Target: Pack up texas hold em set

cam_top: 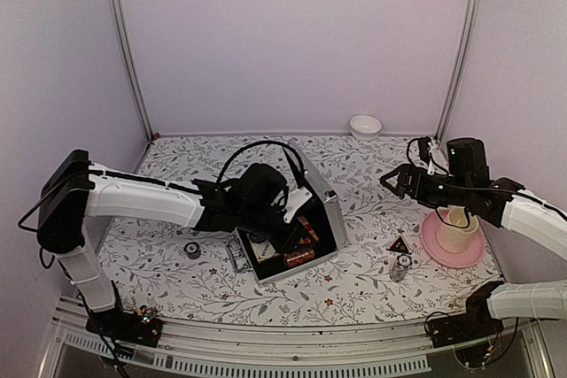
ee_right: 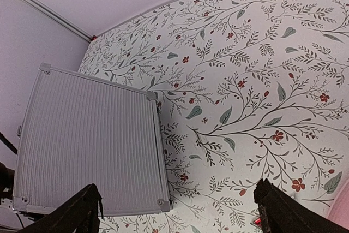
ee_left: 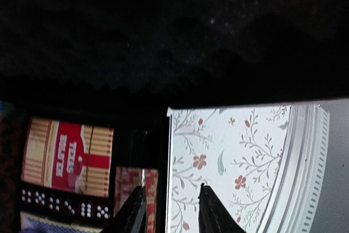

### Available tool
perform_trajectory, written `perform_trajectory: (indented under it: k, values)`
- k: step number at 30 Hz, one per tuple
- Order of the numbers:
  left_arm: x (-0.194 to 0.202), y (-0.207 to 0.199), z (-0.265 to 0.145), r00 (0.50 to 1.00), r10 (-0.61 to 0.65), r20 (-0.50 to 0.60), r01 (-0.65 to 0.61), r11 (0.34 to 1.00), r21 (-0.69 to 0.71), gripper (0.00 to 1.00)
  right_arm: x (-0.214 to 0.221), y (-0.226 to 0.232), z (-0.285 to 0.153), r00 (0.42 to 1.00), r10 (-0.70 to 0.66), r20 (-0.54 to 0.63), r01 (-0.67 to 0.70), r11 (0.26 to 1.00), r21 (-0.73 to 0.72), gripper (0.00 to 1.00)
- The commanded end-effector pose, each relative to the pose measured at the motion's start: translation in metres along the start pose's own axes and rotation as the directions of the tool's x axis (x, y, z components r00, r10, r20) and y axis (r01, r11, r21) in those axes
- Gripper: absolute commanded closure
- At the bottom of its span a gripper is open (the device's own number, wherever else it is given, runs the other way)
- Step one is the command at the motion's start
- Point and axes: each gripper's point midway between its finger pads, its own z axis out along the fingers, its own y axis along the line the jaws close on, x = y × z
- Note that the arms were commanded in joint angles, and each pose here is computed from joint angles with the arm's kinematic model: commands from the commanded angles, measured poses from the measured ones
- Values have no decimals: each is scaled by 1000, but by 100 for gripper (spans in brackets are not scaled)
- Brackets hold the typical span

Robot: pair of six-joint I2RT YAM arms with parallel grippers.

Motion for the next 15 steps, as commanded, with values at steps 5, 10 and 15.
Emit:
perform_trajectory:
  k: [5, 10, 15]
  values:
    - [-54, -3, 20, 986, 106, 126, -109, 994, 19, 67, -7, -1, -7, 999, 8, 48, -8, 1000, 5, 0]
    - [-49, 4, 16, 987, 111, 120, -110, 994, -18, 67, -7, -4, -7, 999, 10, 52, -11, 1000, 17, 0]
    - [-47, 14, 7, 987, 100, 124, -94, 994, -50, 67, -8, -4, -6, 999, 10, 50, -11, 1000, 19, 0]
